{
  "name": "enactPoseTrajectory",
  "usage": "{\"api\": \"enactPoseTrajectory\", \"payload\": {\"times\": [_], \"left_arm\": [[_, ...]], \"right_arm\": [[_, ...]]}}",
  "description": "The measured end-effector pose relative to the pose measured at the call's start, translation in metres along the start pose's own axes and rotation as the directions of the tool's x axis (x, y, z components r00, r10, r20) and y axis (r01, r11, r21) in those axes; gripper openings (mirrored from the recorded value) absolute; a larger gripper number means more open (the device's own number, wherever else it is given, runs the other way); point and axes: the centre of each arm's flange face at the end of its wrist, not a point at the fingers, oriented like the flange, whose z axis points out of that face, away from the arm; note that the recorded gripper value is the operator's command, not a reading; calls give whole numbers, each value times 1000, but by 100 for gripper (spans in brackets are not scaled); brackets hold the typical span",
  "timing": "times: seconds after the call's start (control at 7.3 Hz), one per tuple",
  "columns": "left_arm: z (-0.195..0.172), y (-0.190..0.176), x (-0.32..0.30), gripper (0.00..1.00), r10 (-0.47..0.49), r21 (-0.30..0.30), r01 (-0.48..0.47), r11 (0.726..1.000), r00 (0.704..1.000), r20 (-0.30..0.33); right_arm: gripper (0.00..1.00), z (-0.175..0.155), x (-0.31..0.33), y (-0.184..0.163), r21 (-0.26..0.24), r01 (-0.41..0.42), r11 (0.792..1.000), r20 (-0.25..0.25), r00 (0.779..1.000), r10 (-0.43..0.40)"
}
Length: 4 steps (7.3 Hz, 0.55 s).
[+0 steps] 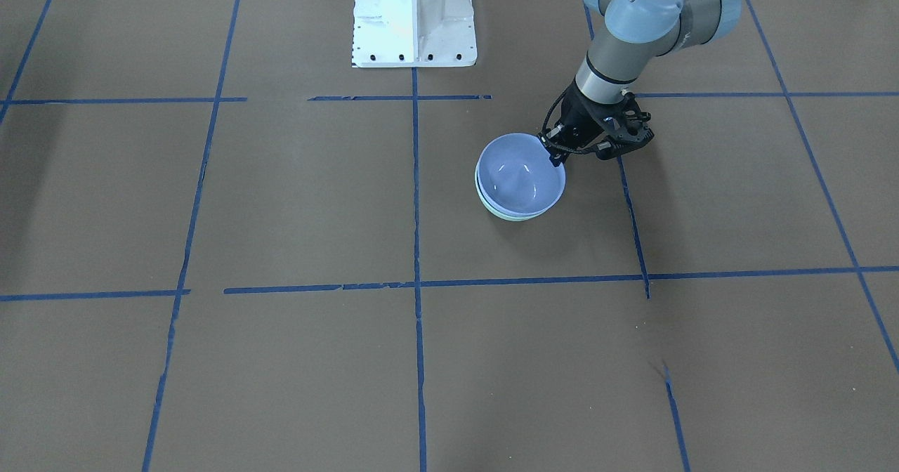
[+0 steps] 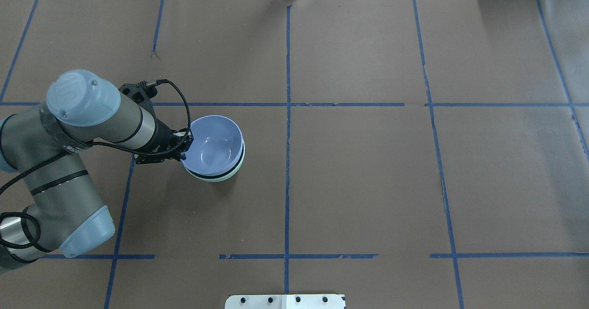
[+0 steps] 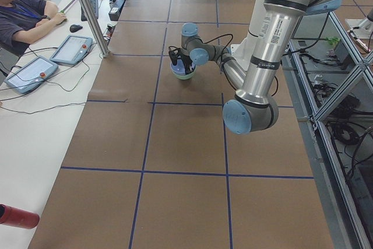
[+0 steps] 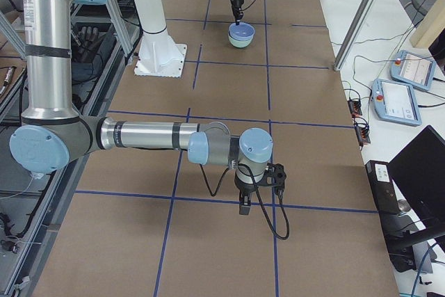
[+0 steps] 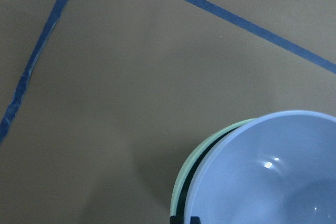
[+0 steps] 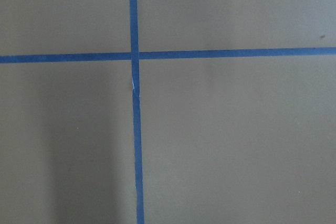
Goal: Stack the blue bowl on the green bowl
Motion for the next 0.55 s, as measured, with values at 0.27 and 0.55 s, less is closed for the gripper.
{"api": "enactPoseTrajectory", "payload": {"times": [0.27,0.55], "left_arm": [[4,3,-3,7,5,-7,-5,1000,1000,7],[3,7,0,73,21,-11,-21,1000,1000,-18]], "right_arm": [[100,0,0,0,0,1,1000,0,1000,-1],[100,0,-1,0,0,2,1000,0,1000,-2]]}}
